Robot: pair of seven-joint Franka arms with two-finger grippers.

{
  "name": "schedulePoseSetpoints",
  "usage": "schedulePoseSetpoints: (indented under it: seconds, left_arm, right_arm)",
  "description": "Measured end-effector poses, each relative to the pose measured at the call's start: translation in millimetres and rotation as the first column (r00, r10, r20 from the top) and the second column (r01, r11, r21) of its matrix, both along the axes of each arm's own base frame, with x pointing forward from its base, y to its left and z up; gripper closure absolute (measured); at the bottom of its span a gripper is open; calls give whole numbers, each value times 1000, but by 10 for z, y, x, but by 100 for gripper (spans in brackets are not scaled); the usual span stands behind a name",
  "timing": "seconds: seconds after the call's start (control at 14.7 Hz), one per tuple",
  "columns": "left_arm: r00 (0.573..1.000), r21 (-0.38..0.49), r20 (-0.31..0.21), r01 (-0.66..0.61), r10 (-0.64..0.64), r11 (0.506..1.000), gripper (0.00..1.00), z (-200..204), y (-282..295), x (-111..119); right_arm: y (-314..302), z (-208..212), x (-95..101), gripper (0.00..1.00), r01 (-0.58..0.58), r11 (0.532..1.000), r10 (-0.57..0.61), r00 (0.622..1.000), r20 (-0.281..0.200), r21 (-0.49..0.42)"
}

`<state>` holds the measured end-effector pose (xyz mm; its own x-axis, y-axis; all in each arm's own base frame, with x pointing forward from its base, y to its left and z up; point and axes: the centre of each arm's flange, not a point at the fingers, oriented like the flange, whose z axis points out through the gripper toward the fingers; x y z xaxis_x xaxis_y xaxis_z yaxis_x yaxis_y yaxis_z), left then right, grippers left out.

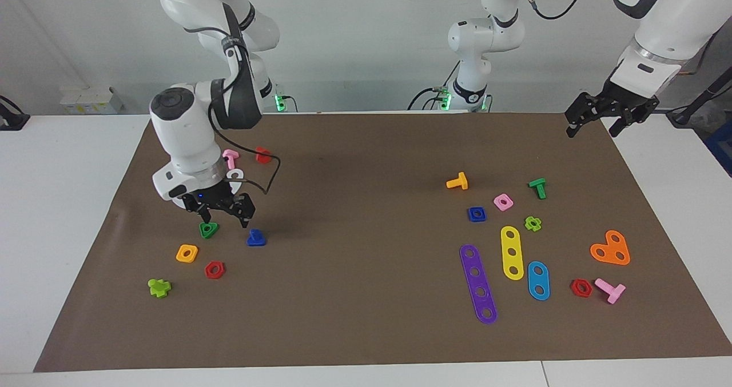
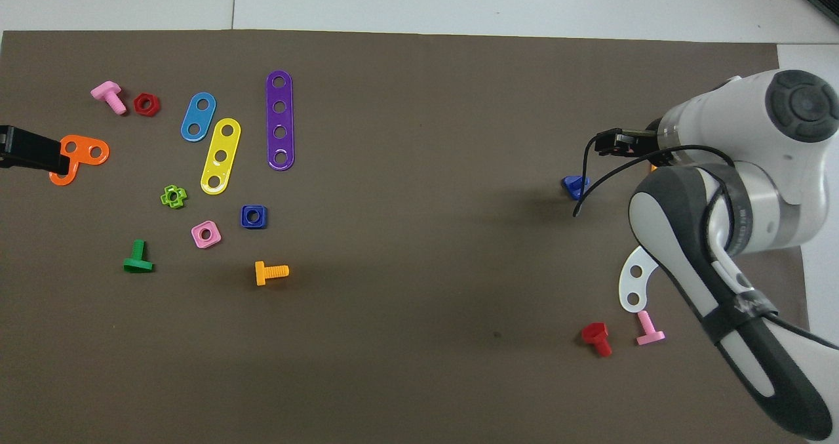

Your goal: Unscrew and place screws in storage area

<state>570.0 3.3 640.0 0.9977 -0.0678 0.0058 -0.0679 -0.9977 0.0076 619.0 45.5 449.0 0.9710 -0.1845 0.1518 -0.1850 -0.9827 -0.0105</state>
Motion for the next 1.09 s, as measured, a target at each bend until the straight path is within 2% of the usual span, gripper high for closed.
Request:
schedulePoseSetpoints:
  seconds: [0.14, 0.41, 0.61, 0.81, 1.09]
  left_arm:
    - [1000, 0, 4, 0, 0, 1000, 0, 0, 0, 4]
    - [1000, 0, 4, 1, -1, 1000, 0, -29, -1, 12]
    - [1000, 0, -3, 5, -5, 1000, 0, -62, -20, 1]
    - [1000, 0, -9, 8, -8, 1000, 0, -91, -38, -23]
    - [1000, 0, -7, 11, -11, 1000, 0, -92, -52, -28]
  right_arm:
    - [-85, 390, -142, 0, 14, 1000, -14, 1000, 6, -3]
    - [-123, 1195, -429, 0, 26, 1000, -26, 999, -33, -12]
    - [-135, 1643, -532, 0, 31, 999, -32, 997, -64, -16]
    - [-130, 1837, -598, 0, 31, 999, -33, 995, -93, -18]
    - [-128, 1826, -612, 0, -29, 999, 26, 993, -117, -22]
